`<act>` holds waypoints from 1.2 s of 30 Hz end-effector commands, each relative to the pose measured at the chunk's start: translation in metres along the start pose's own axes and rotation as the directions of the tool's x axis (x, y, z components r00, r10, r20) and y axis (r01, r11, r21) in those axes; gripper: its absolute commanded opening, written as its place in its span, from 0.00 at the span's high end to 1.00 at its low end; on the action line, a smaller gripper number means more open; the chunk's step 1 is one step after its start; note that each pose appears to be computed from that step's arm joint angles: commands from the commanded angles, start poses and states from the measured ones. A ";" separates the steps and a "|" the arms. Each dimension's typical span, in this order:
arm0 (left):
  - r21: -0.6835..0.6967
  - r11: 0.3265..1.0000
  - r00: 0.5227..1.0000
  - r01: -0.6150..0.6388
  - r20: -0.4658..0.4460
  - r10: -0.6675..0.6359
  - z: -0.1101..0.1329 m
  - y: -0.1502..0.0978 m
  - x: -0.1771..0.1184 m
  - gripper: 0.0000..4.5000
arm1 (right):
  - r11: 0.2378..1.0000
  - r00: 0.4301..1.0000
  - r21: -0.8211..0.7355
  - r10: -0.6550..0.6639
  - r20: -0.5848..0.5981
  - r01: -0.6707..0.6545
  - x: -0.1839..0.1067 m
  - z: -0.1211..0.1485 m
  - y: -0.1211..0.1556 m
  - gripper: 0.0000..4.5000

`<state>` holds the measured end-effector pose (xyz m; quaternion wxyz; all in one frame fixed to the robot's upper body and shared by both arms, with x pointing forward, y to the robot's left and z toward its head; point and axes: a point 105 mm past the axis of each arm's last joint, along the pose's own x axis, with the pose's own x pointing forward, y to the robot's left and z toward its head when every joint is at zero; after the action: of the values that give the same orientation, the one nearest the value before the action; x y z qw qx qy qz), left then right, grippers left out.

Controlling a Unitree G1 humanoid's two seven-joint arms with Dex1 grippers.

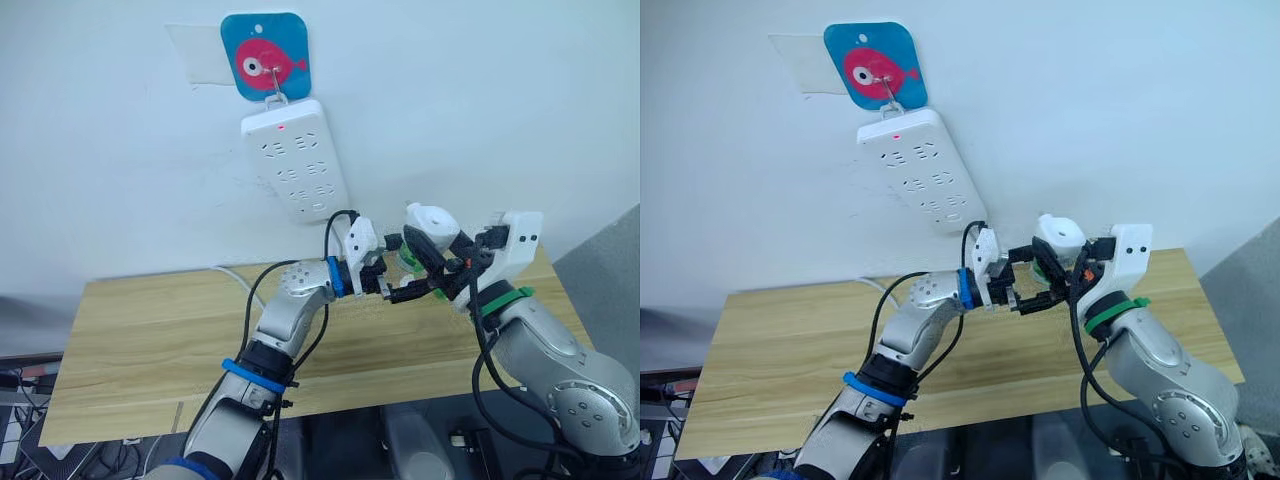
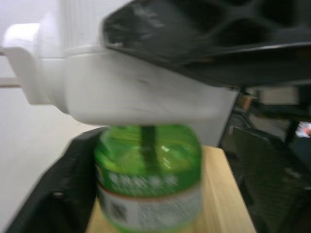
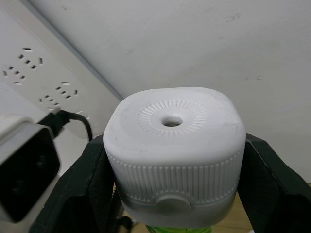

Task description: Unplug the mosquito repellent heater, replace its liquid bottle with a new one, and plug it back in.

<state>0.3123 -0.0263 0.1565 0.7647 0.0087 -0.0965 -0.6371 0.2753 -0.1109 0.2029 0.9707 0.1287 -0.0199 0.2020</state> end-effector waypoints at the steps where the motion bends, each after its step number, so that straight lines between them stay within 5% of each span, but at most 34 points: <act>1: 0.057 0.998 1.000 0.011 0.027 -0.013 0.022 0.009 -0.012 0.00 | 0.998 0.998 -0.069 -0.008 0.068 0.013 -0.008 0.015 -0.003 0.32; 9: 0.095 0.993 0.998 -0.068 0.004 0.068 0.046 0.027 -0.073 0.00 | 0.992 0.997 -0.119 0.054 0.059 -0.047 -0.017 0.015 0.006 0.32; 19: 0.202 0.903 0.925 -0.380 0.052 0.377 0.065 0.050 -0.142 0.00 | 0.976 0.984 -0.143 0.173 0.039 -0.166 -0.020 0.014 0.026 0.32; 36: 0.256 0.894 0.926 -0.368 0.017 0.376 0.076 0.075 -0.167 0.00 | 0.970 0.980 -0.157 0.193 0.043 -0.184 -0.015 0.016 0.025 0.32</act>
<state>0.3401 0.1386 0.1952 0.8490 0.0898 -0.1297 -0.5043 0.2588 -0.1010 0.2090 0.9579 0.0600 -0.0456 0.2769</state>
